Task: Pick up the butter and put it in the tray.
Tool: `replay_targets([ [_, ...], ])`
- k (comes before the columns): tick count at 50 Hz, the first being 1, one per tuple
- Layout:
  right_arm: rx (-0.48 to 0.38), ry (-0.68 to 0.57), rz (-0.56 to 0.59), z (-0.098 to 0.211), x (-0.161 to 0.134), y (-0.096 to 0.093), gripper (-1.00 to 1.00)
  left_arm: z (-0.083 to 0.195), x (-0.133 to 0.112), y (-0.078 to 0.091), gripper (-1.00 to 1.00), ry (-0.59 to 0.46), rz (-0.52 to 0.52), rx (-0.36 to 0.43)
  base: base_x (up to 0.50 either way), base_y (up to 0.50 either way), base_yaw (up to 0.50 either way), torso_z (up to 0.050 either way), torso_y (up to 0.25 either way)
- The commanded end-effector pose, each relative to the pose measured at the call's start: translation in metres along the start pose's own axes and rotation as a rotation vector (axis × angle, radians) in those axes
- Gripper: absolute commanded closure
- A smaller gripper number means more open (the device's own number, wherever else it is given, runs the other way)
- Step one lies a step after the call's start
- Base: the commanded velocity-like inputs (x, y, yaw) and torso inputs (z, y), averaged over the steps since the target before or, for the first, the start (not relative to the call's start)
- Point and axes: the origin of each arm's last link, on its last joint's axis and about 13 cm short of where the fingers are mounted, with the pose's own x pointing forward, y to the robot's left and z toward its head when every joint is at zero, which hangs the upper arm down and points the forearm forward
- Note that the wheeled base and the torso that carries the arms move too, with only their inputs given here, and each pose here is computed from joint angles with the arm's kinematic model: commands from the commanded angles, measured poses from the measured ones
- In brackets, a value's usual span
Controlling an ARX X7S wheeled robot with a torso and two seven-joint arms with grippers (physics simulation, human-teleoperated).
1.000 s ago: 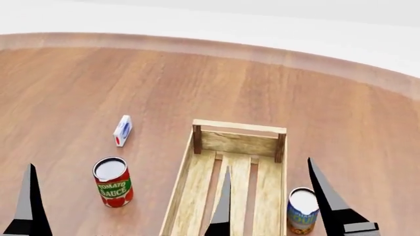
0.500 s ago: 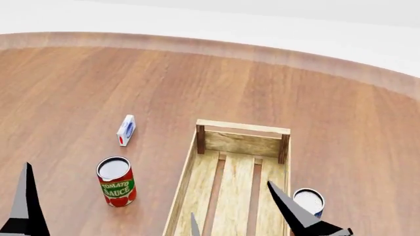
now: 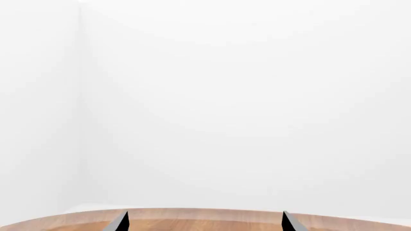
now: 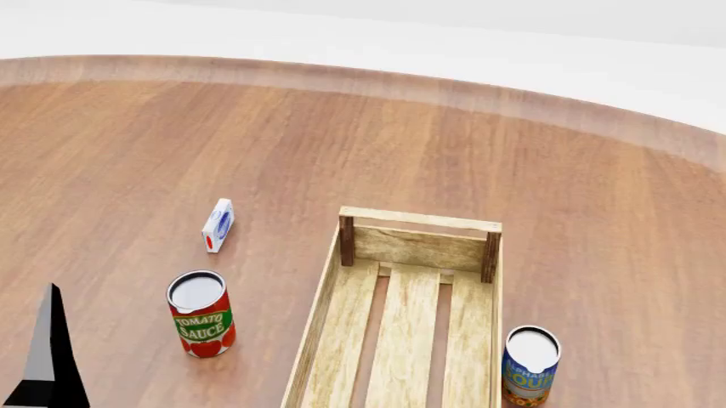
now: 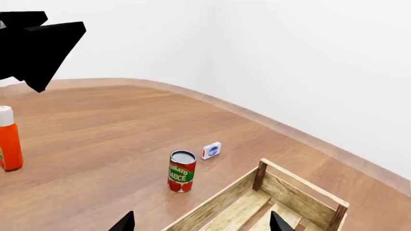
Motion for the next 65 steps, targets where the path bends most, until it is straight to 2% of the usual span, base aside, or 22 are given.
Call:
replay_targets([
  [1, 0.044, 0.198, 0.071, -0.011, -0.012, -0.010, -1.00, -0.001, 0.000, -0.001, -1.00, 0.006, 0.002, 0.000, 0.00, 0.00, 0.00, 0.000, 0.000],
  [2, 0.062, 0.208, 0.068, -0.012, -0.012, -0.011, -1.00, -0.001, 0.000, -0.001, -1.00, 0.007, 0.002, 0.000, 0.00, 0.00, 0.00, 0.000, 0.000],
  [8, 0.025, 0.342, 0.086, -0.019, -0.015, -0.016, -1.00, 0.001, 0.000, -0.001, -1.00, 0.001, -0.002, -0.004, 0.00, 0.00, 0.00, 0.000, 0.000],
  [12, 0.018, 0.387, 0.153, -0.021, -0.016, -0.016, -1.00, 0.000, -0.001, -0.001, -1.00, 0.006, -0.001, -0.004, 0.00, 0.00, 0.00, 0.000, 0.000],
  [15, 0.016, 0.474, 0.216, -0.022, -0.019, -0.017, -1.00, 0.002, -0.001, -0.001, -1.00, 0.002, -0.003, -0.002, 0.00, 0.00, 0.00, 0.000, 0.000],
  [20, -0.006, 0.525, 0.252, -0.016, -0.018, -0.020, -1.00, 0.001, -0.001, -0.001, -1.00, 0.004, 0.002, -0.002, 0.00, 0.00, 0.00, 0.000, 0.000],
  [26, -0.006, 0.595, 0.261, -0.019, -0.017, -0.023, -1.00, -0.002, -0.001, 0.000, -1.00, 0.013, 0.008, -0.002, 0.00, 0.00, 0.00, 0.000, 0.000],
  [30, -0.042, 0.664, 0.248, -0.018, -0.015, -0.028, -1.00, -0.001, -0.001, 0.000, -1.00, 0.014, 0.011, -0.002, 0.00, 0.00, 0.00, 0.000, 0.000],
  [39, -0.062, 0.706, 0.270, -0.021, -0.014, -0.031, -1.00, -0.003, -0.001, -0.001, -1.00, 0.019, 0.009, -0.001, 0.00, 0.00, 0.00, 0.000, 0.000],
  [46, -0.112, 0.787, 0.258, -0.016, -0.013, -0.041, -1.00, -0.005, -0.002, -0.003, -1.00, 0.025, 0.004, -0.001, 0.00, 0.00, 0.00, 0.000, 0.000],
  [65, -0.203, 0.854, 0.291, -0.026, 0.002, -0.037, -1.00, -0.006, -0.002, -0.004, -1.00, 0.032, -0.009, 0.004, 0.00, 0.00, 0.00, 0.000, 0.000],
])
